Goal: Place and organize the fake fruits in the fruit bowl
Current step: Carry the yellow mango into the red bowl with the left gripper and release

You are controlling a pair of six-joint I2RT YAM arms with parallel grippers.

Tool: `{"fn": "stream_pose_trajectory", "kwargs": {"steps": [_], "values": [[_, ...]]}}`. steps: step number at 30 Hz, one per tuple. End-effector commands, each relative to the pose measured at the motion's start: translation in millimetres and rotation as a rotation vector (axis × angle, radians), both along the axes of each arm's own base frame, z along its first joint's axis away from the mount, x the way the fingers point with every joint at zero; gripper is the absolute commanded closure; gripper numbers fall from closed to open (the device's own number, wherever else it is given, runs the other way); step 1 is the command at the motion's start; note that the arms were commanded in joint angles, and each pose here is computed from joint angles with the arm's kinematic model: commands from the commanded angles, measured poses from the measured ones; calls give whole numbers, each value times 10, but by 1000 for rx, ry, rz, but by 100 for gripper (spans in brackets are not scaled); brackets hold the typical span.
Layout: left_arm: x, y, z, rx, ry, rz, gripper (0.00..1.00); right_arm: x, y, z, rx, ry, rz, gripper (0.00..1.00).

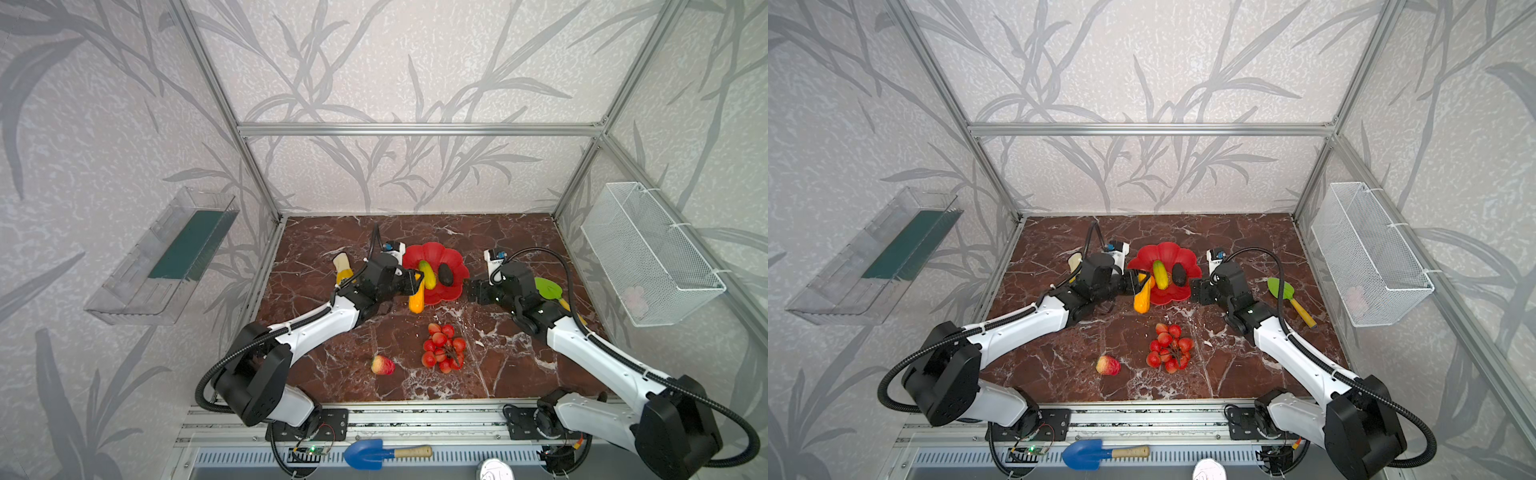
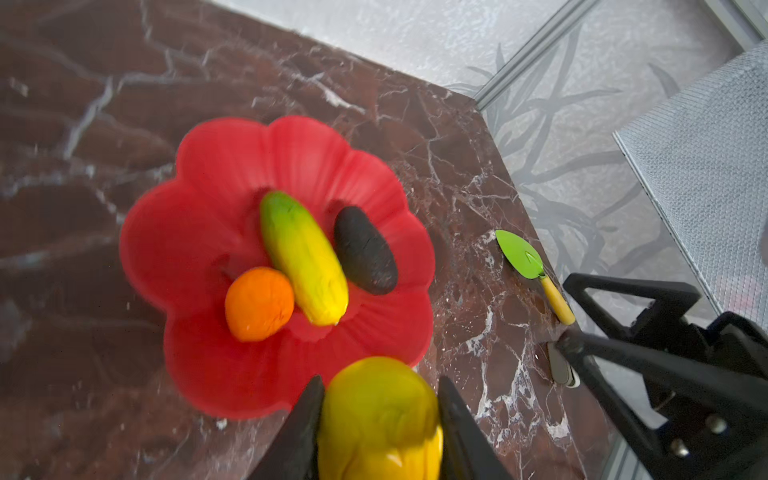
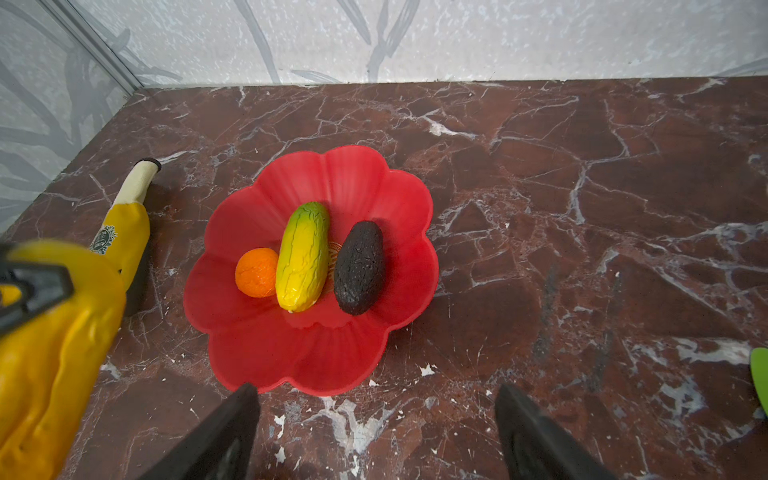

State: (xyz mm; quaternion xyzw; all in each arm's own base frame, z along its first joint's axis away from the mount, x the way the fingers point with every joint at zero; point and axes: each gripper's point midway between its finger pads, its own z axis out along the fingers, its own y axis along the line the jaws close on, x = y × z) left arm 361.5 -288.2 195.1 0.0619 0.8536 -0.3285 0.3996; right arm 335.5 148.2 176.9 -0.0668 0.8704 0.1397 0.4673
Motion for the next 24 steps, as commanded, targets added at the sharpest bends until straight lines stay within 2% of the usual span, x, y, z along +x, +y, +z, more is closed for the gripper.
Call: {"fn": "stream_pose_trajectory", "kwargs": {"steps": [1, 9, 13, 17, 19, 22, 24], "values": [[73, -71, -272, 258, 17, -126, 74, -77, -87, 33, -11, -7, -14, 10], [633, -572, -531, 351, 31, -213, 75, -240, -204, 14, -15, 0, -29, 7], [739, -711, -703, 394, 33, -244, 75, -322, -247, 9, -13, -6, -31, 6], [685, -861, -833, 407, 40, -290, 74, -353, -290, 0, -22, -11, -40, 5], [644, -900, -883, 436, 31, -302, 69, -351, -297, -4, -28, -11, -41, 5], [631, -883, -911, 461, 31, -292, 52, -331, -283, 5, -27, -15, -38, 5], [628, -869, -824, 450, 15, -279, 45, -318, -266, 6, -24, -13, -33, 5]]}}
